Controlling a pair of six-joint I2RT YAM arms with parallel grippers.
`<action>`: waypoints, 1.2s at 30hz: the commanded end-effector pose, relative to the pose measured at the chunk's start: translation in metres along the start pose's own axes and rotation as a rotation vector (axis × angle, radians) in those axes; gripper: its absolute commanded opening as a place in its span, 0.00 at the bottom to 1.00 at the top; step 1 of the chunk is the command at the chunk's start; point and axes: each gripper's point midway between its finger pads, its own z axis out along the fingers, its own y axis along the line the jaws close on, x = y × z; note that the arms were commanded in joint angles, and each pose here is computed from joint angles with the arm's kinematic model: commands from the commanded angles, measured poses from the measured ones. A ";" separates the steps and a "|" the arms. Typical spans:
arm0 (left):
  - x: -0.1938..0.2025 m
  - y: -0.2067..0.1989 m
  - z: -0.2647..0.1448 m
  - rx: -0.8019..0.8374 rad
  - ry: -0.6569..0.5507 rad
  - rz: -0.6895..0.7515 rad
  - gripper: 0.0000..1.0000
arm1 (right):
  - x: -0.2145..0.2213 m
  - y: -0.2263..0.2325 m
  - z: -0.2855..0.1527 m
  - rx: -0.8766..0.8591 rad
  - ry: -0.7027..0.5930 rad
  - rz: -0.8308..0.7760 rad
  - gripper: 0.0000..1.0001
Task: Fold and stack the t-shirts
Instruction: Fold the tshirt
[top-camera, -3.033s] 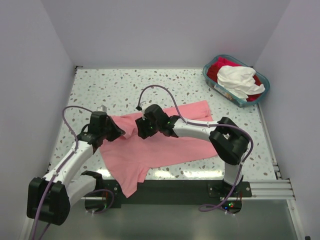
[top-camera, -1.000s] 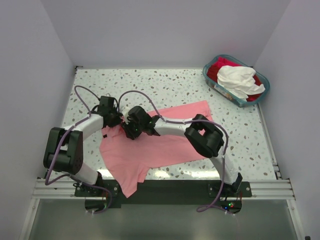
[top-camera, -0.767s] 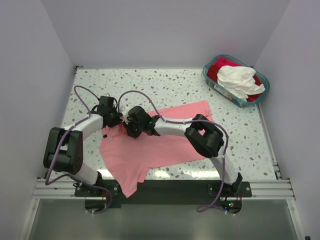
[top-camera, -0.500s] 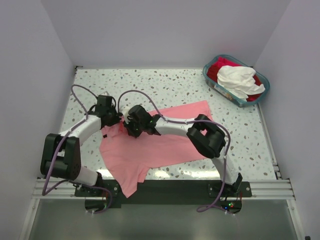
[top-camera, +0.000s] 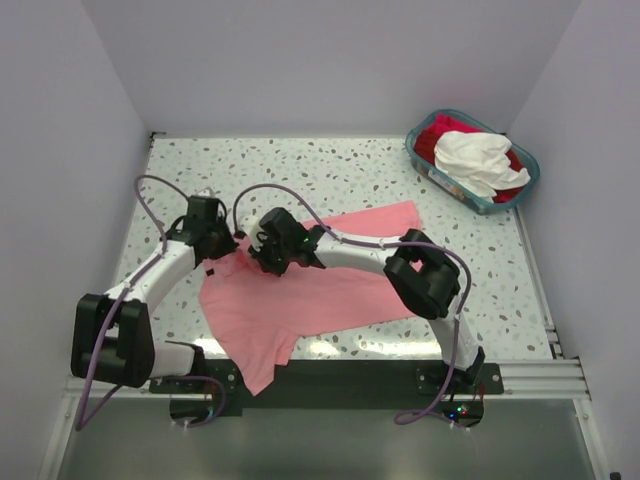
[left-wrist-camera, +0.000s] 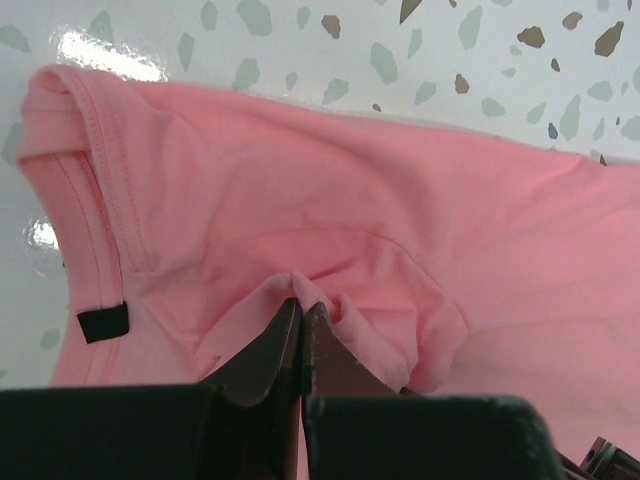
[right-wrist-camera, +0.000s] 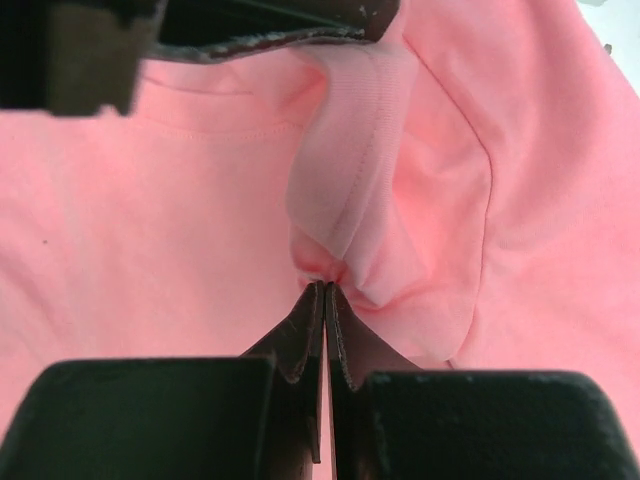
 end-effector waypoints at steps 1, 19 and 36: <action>0.010 0.007 -0.013 0.010 0.025 0.025 0.00 | -0.017 0.002 -0.024 -0.031 -0.032 -0.084 0.00; 0.078 -0.001 -0.033 0.157 0.239 0.014 0.00 | -0.001 -0.018 -0.031 -0.045 0.031 -0.159 0.01; 0.106 0.001 -0.044 0.148 0.319 0.011 0.00 | 0.006 -0.010 -0.035 -0.099 0.062 -0.183 0.11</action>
